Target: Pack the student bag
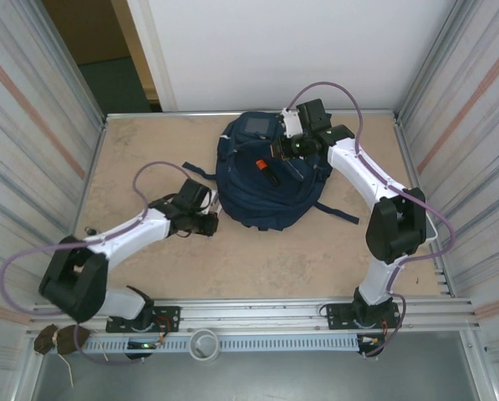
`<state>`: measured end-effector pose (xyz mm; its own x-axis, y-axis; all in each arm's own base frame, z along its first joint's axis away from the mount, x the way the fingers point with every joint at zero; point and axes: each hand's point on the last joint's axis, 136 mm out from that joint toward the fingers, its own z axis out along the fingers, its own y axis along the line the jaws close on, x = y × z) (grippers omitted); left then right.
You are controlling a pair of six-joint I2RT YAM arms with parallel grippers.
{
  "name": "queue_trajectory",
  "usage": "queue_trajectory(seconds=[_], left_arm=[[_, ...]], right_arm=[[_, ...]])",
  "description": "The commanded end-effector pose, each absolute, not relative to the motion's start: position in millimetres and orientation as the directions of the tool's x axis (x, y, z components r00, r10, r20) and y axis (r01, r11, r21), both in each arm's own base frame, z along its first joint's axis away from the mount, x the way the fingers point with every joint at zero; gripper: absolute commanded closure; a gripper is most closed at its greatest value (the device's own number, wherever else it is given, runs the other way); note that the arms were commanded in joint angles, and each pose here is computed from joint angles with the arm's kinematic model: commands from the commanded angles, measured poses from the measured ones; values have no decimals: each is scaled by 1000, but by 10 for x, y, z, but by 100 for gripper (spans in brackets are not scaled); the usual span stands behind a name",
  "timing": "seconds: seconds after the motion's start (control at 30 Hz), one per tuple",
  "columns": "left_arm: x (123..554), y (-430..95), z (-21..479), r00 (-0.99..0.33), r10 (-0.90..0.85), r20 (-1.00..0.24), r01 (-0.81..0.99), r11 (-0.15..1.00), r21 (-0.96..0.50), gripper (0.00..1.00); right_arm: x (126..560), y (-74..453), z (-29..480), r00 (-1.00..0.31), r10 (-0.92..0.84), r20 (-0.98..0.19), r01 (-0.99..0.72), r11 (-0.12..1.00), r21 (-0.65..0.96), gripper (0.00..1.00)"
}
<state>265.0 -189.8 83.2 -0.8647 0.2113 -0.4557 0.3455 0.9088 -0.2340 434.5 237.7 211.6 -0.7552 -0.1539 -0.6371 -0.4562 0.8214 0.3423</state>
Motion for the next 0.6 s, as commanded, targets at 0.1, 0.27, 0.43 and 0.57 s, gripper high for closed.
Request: queue_trajectory(seconds=[0.1, 0.27, 0.43, 0.57], left_arm=[[2648, -2178, 1611, -795, 125, -593, 424, 815, -396, 94], [2739, -2338, 1917, -770, 87, -632, 453, 773, -445, 94], [2827, -2684, 1992, -789, 73, -610, 475, 702, -531, 95], [2903, -2638, 1688, -808, 104, -580, 425, 785, -451, 85]], right_arm=[[4370, 2334, 2491, -721, -100, -686, -459, 810, 364, 100], [4370, 2368, 2489, -728, -92, -679, -460, 801, 384, 100], [4361, 2414, 2506, -733, -80, -675, -464, 785, 410, 100], [4352, 2381, 2455, -740, -87, -667, -454, 796, 399, 100]])
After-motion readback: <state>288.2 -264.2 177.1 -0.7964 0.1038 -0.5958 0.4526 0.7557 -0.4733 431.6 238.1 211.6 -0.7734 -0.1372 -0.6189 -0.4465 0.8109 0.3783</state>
